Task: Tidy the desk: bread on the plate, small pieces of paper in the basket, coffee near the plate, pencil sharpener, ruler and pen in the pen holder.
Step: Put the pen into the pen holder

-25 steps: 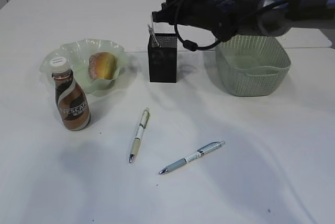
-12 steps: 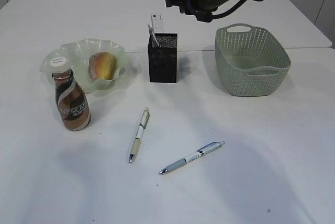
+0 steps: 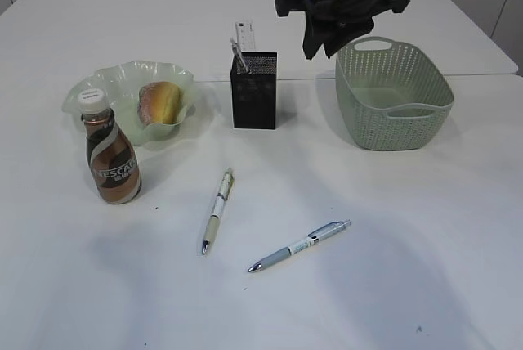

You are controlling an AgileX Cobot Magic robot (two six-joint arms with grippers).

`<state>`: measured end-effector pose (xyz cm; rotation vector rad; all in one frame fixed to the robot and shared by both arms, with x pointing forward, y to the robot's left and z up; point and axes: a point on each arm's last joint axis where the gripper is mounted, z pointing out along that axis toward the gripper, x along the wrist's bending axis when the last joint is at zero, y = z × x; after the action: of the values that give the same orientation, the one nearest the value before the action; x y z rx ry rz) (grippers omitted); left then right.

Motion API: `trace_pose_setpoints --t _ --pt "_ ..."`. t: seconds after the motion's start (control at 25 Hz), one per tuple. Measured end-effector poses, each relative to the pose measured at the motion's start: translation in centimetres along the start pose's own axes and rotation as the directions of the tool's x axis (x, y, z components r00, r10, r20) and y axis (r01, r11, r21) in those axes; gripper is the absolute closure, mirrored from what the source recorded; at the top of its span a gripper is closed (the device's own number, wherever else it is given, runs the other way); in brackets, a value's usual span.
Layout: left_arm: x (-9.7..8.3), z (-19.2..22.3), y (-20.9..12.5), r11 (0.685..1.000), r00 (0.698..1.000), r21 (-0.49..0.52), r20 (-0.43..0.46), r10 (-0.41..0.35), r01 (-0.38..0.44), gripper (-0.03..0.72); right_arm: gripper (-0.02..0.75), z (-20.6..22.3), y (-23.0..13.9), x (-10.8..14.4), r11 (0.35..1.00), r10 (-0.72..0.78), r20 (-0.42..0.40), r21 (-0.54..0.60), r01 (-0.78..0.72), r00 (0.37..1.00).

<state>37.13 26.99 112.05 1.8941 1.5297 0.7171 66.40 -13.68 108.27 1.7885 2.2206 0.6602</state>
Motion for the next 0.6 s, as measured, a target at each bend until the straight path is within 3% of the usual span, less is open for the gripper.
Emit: trace_pose_setpoints --t 0.04,0.08,0.2,0.28,0.36,0.4,0.6 --pt "0.0 0.0 0.0 1.000 1.000 0.004 0.001 -0.001 0.001 0.294 0.491 0.0 0.0 0.0 1.000 0.000 0.000 0.000 0.000 1.000" --pt "0.0 0.0 -0.1 1.000 1.000 0.013 0.000 -0.001 0.001 0.294 0.491 -0.6 -0.5 0.2 0.997 -0.009 -0.021 0.081 0.011 1.000" --pt "0.0 0.0 -0.3 0.999 1.000 0.038 -0.004 -0.001 0.001 0.294 0.491 -0.9 -0.6 0.5 0.995 -0.003 -0.050 0.099 0.008 0.999" --pt "0.1 0.0 -0.6 0.998 1.000 0.065 -0.007 -0.001 0.002 0.294 0.491 -1.2 -0.7 1.3 0.994 0.032 -0.128 0.111 -0.017 0.991" --pt "0.1 0.0 -0.9 0.995 1.000 0.099 -0.011 -0.002 0.003 0.294 0.491 -1.3 -0.7 1.5 0.993 0.041 -0.148 0.114 -0.024 0.988" --pt "0.1 -0.1 -1.1 0.993 1.000 0.120 -0.013 -0.002 0.003 0.294 0.491 -1.6 -0.7 2.1 0.990 0.090 -0.203 0.127 -0.065 0.975" --pt "0.2 -0.2 -2.0 0.977 1.000 0.215 -0.027 0.001 0.005 0.294 0.487 -2.5 -1.2 3.0 0.986 0.125 -0.162 0.126 -0.105 0.979"
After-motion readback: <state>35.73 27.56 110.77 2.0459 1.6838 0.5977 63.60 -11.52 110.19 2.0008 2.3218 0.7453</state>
